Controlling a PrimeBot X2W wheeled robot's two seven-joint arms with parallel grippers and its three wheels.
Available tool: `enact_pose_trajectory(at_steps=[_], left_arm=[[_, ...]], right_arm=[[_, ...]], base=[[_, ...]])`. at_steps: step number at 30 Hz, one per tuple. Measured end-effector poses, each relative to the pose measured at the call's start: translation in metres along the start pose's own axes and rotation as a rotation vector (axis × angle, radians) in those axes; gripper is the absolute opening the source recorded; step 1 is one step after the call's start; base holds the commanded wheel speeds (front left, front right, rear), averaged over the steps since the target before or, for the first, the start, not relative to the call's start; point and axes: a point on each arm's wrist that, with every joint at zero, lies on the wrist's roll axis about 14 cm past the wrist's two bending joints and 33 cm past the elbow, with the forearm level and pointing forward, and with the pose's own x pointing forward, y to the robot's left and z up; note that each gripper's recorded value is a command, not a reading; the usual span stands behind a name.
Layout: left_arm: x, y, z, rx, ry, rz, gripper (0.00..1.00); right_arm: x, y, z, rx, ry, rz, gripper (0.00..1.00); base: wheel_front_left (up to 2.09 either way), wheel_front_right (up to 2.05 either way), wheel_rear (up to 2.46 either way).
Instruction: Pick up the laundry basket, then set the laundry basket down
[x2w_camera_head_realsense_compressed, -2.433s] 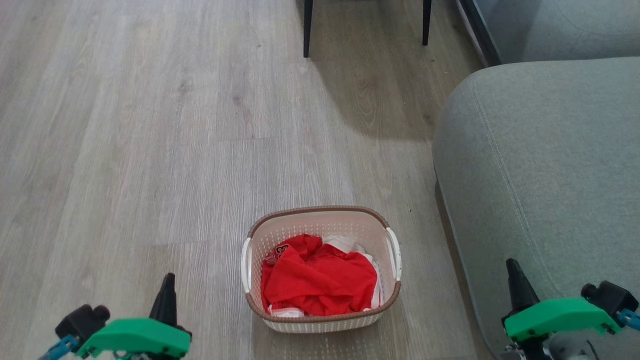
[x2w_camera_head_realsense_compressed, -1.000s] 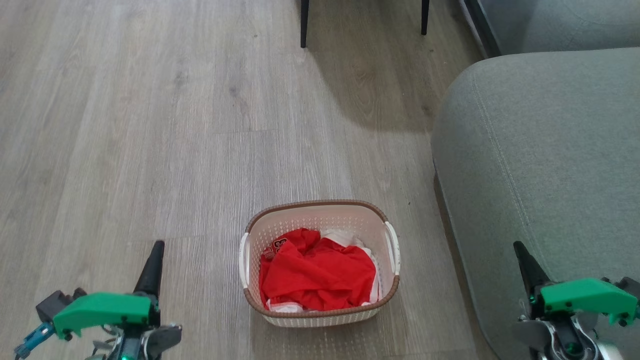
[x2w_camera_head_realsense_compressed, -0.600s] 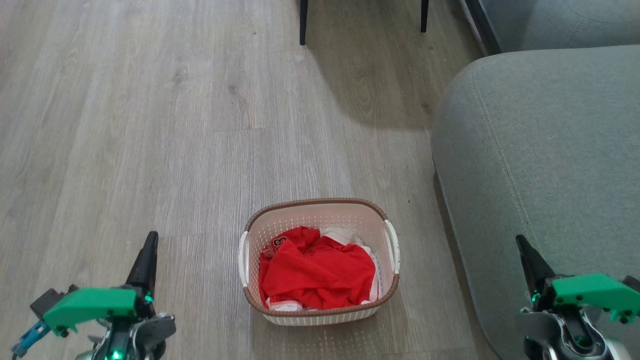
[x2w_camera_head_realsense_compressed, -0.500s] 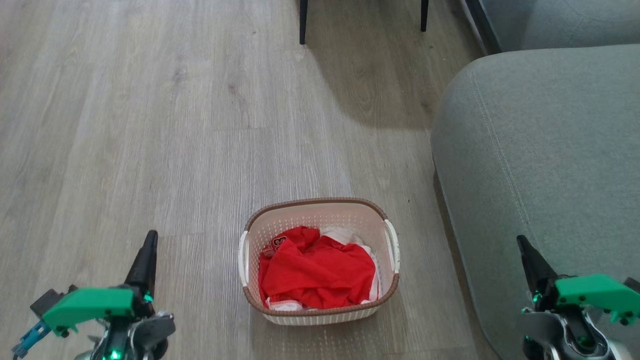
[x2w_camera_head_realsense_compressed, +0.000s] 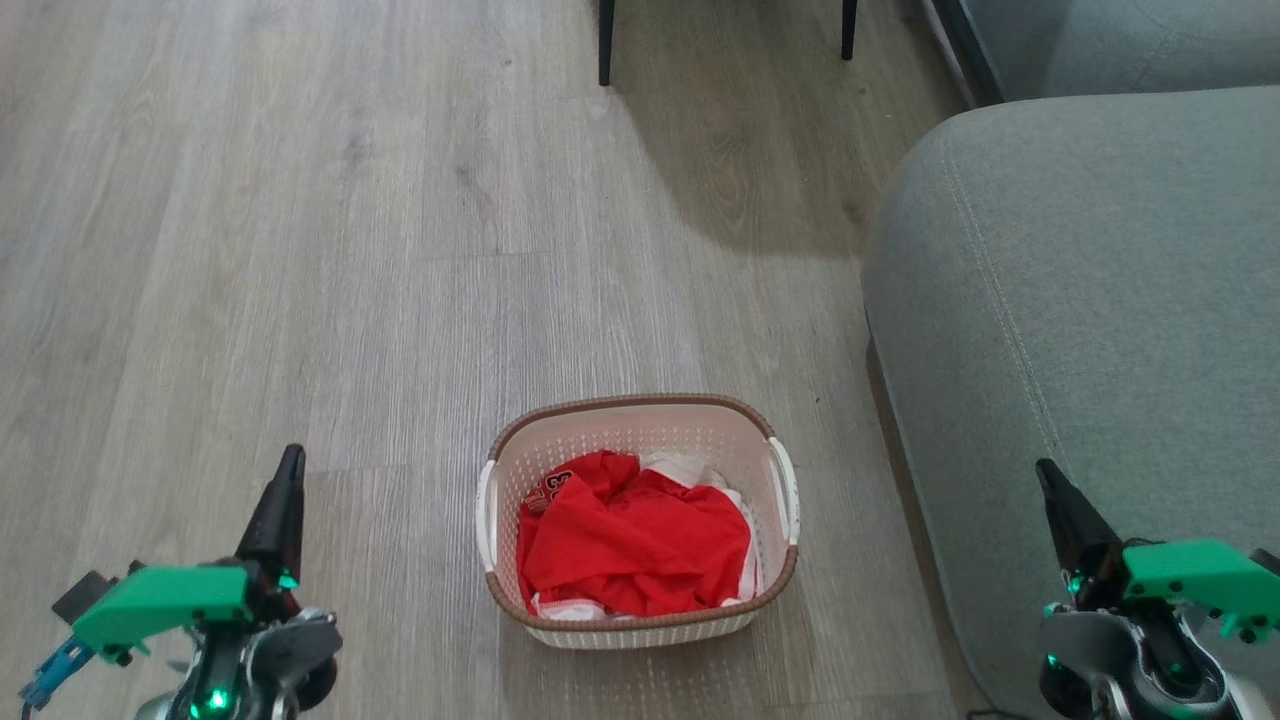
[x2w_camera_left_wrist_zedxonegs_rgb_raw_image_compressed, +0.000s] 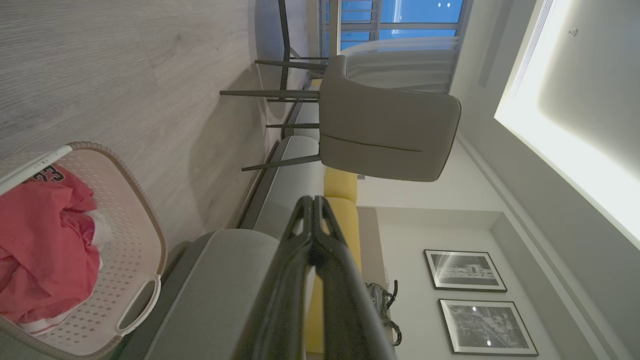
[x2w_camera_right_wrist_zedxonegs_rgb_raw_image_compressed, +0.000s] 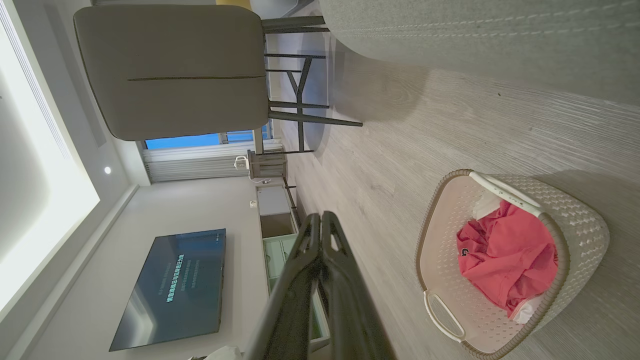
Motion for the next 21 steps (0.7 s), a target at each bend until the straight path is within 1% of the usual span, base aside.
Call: enact_pose_trajectory(at_steps=[21], left_arm=[[-0.0001,-0.0001,0.0011,-0.001,-0.004,0.0,0.0]], right_arm=[[-0.0001,0.0002,0.0013,0.0,-0.001,0.0,0.0]], base=[[0.0,0.0,0.0]])
